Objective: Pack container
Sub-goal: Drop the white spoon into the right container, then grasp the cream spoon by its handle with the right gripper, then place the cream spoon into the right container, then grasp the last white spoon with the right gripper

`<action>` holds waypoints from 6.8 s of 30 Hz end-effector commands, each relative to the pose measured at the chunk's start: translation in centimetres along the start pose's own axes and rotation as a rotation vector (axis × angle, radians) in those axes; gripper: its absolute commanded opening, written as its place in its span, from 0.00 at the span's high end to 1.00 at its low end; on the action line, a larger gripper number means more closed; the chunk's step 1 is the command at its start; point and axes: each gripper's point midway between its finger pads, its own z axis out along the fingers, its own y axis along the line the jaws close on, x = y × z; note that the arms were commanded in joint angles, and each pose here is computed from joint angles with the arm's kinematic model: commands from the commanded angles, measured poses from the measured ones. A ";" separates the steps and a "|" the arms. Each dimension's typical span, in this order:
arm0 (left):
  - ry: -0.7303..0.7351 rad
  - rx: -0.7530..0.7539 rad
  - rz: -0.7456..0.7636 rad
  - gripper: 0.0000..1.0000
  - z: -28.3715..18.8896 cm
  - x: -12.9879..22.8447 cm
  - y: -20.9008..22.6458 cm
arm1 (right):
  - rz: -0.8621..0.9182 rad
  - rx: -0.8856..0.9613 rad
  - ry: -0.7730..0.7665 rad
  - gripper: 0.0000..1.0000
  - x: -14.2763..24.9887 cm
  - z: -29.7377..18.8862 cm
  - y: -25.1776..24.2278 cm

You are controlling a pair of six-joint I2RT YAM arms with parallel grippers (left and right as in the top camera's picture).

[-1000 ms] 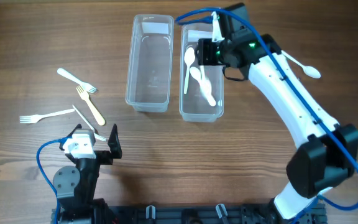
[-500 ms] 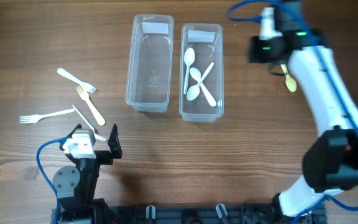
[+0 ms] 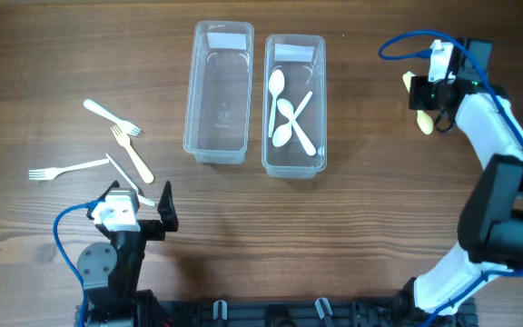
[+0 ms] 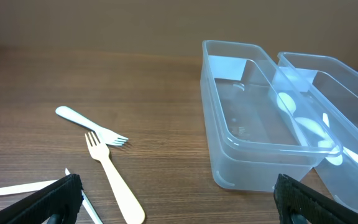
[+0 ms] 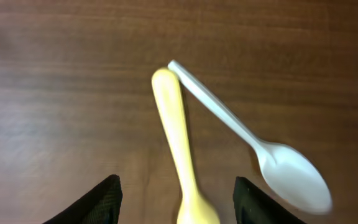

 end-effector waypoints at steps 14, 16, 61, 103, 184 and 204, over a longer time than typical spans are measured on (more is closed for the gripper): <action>-0.004 0.005 0.020 0.00 0.0 0.1 -0.1 | -0.039 -0.059 0.068 0.54 4.8 9.6 1.5; -0.004 0.005 0.020 0.00 0.0 0.1 -0.1 | -0.033 -0.060 0.077 0.67 5.0 9.6 1.5; -0.004 0.005 0.021 0.00 0.0 0.1 -0.1 | 0.182 0.029 0.277 0.61 9.1 4.0 0.8; -0.004 0.005 0.020 0.00 0.0 0.1 -0.1 | 0.290 0.023 0.298 0.44 9.4 0.0 1.3; -0.004 0.005 0.020 0.00 0.0 0.1 -0.1 | -0.022 0.218 -0.273 0.20 -3.9 -15.7 -5.9; -0.004 0.005 0.020 0.00 0.0 0.1 -0.1 | -0.269 0.007 -0.214 0.00 -1.0 3.9 -4.9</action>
